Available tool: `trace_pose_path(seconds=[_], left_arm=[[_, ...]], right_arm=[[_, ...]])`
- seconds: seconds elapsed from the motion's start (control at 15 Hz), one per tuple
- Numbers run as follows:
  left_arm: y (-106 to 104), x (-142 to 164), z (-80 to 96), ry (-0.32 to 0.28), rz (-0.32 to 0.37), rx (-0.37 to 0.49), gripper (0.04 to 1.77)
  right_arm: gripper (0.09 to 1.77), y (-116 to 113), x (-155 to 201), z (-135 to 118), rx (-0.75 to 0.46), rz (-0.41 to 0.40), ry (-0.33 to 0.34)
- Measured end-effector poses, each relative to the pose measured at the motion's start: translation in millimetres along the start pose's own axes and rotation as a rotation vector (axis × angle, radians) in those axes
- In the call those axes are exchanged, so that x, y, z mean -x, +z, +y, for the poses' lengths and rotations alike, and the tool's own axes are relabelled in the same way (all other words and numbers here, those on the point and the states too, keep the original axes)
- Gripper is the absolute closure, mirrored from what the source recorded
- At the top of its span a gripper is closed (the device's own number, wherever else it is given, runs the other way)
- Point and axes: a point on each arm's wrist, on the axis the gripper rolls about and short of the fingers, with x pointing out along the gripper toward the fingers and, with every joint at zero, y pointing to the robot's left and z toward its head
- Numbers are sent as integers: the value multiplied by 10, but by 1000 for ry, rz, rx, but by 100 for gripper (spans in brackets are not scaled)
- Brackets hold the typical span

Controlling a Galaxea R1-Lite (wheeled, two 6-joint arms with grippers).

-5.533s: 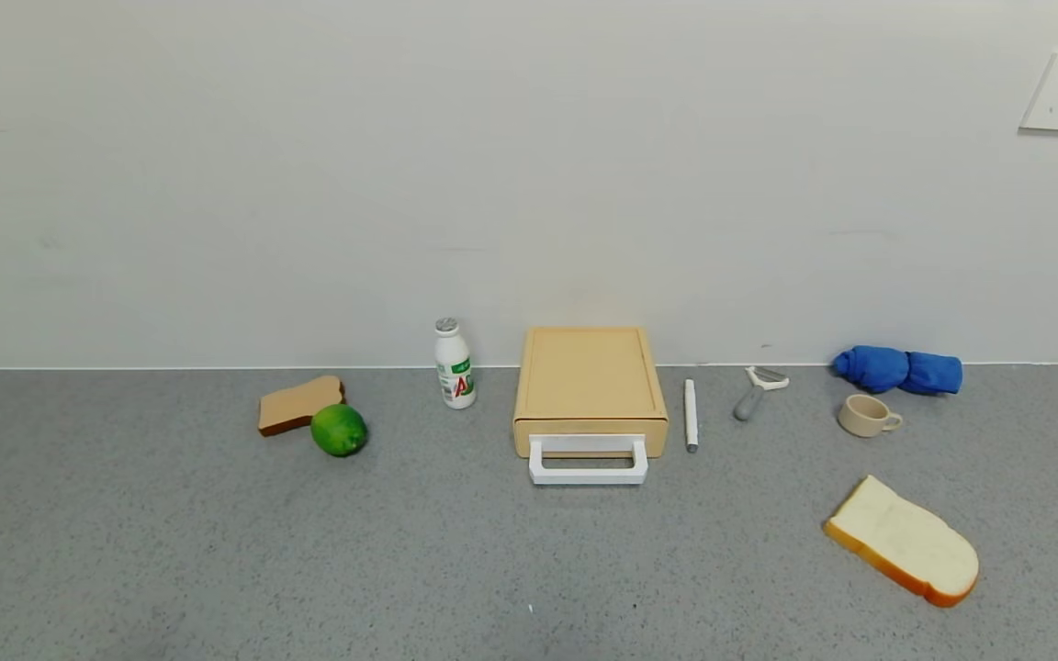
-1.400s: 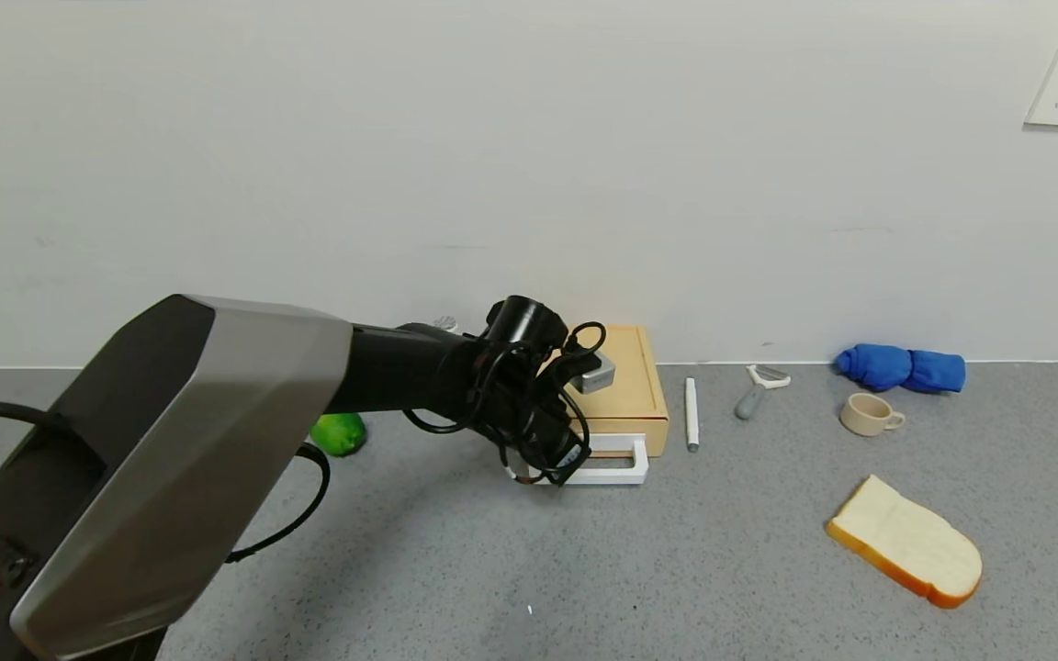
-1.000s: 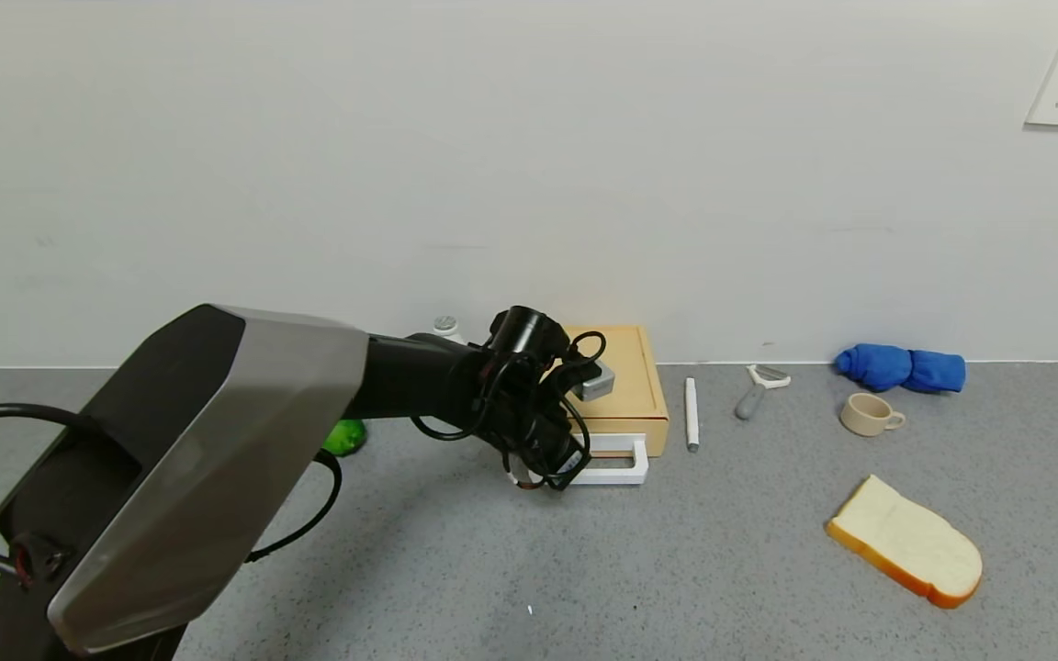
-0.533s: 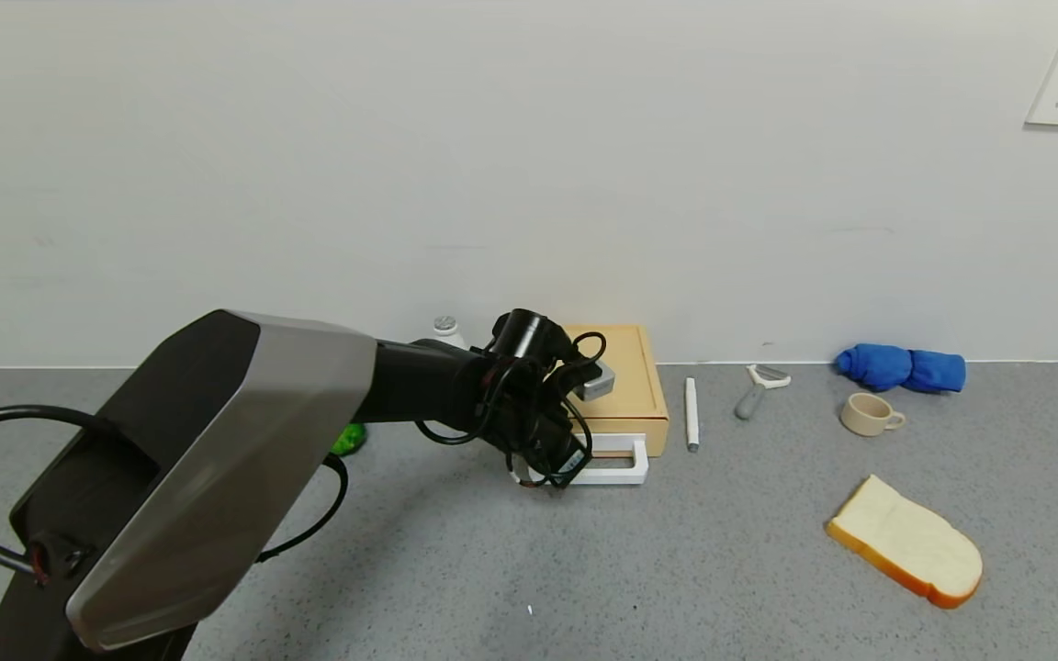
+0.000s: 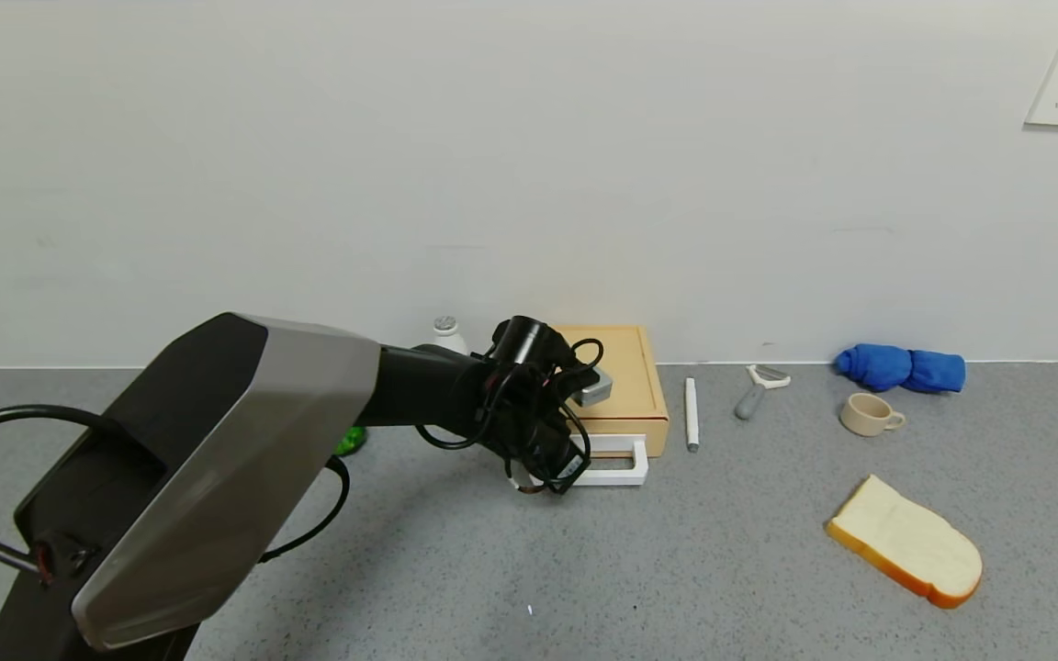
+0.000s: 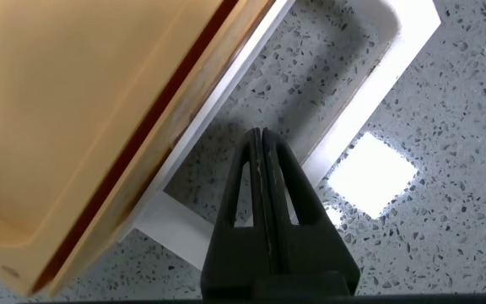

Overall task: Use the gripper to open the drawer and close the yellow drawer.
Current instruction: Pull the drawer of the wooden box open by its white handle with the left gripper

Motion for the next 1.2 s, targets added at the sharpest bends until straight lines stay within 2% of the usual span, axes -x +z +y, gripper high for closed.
trace_pose_path(seconds=[0.8, 0.93, 1.2], left_arm=[[-138, 129, -206, -53, 61, 2, 170], [-144, 167, -261, -62, 67, 30, 170], [-176, 263, -348, -74, 76, 33, 170]], right_arm=[[16, 0, 0, 0, 0, 0, 0], [16, 0, 0, 0, 0, 0, 0], [16, 0, 0, 0, 0, 0, 0]])
